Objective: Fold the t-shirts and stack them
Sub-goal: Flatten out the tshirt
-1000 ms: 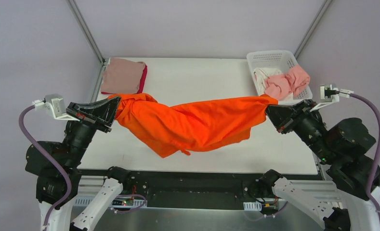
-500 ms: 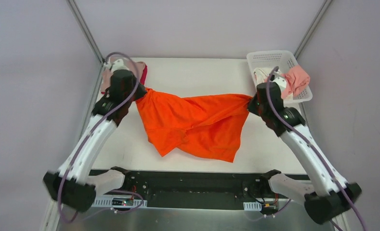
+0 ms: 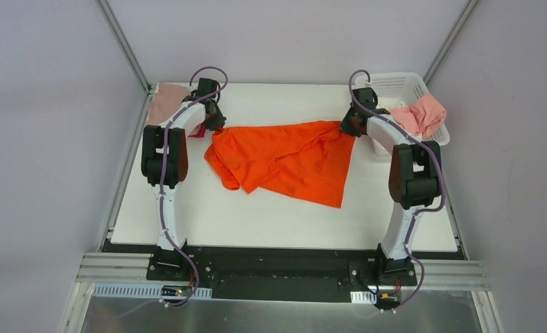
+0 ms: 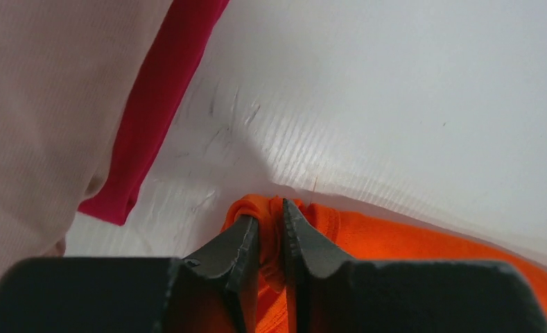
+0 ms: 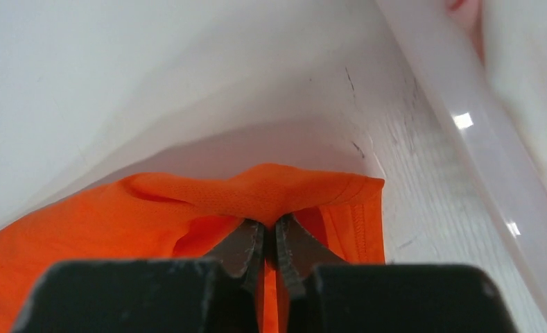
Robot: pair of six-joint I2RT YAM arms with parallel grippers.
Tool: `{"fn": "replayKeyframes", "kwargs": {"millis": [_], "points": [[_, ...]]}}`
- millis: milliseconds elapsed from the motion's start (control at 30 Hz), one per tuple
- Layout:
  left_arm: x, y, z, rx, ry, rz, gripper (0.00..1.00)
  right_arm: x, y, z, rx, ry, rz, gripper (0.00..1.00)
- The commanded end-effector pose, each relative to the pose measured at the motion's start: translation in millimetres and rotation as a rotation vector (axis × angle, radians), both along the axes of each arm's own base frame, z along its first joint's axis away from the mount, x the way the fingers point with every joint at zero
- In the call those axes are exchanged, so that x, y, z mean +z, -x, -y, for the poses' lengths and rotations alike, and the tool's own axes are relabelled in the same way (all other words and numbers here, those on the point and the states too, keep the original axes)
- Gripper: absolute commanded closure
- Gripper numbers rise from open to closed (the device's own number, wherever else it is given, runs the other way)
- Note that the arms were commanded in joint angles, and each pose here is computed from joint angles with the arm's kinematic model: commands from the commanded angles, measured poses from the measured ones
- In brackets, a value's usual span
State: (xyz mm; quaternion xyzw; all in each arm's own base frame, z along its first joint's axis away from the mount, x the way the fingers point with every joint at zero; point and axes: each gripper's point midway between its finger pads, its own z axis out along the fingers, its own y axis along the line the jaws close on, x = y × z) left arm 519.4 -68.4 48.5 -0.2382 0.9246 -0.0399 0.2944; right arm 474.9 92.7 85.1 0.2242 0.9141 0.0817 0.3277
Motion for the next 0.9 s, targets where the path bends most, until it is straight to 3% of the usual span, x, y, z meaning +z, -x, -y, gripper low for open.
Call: {"fn": "replayKeyframes", "kwargs": {"millis": [0, 33, 100, 200, 267, 333, 500, 633, 867], "points": [[16.0, -25.1, 3.0, -0.044, 0.030, 0.056, 0.76, 3.4, -31.6, 5.6, -0.015, 0.014, 0.049, 0.92], [16.4, -27.3, 2.4, -0.052, 0.028, 0.058, 0.66, 2.5, -34.6, 5.8, -0.017, 0.016, 0.050, 0.87], [23.8, -31.5, 3.4, -0.070, 0.030, 0.076, 0.45, 6.1, -39.8, 6.0, -0.024, 0.021, 0.060, 0.63], [51.1, -34.2, 7.0, -0.110, 0.033, 0.128, 0.21, 26.0, -40.4, -0.3, 0.004, -0.003, 0.073, 0.42], [76.2, -28.7, 12.0, -0.138, 0.056, 0.165, 0.04, 46.9, -37.0, -6.4, 0.025, -0.026, 0.093, 0.22], [102.2, -18.0, 15.0, -0.165, 0.067, 0.204, 0.01, 67.9, -27.9, -11.4, 0.037, -0.042, 0.109, 0.02], [150.1, 39.3, -6.0, -0.124, -0.007, 0.262, 0.01, 100.2, 19.3, -19.2, 0.048, -0.085, 0.119, 0.00], [143.0, 106.1, -30.2, -0.036, -0.060, 0.214, 0.01, 103.8, 70.4, -17.3, 0.022, -0.140, 0.128, 0.01], [107.7, 199.0, -25.5, 0.005, 0.059, 0.171, 0.01, 71.9, 162.2, -28.2, 0.057, -0.298, 0.076, 0.00]]}}
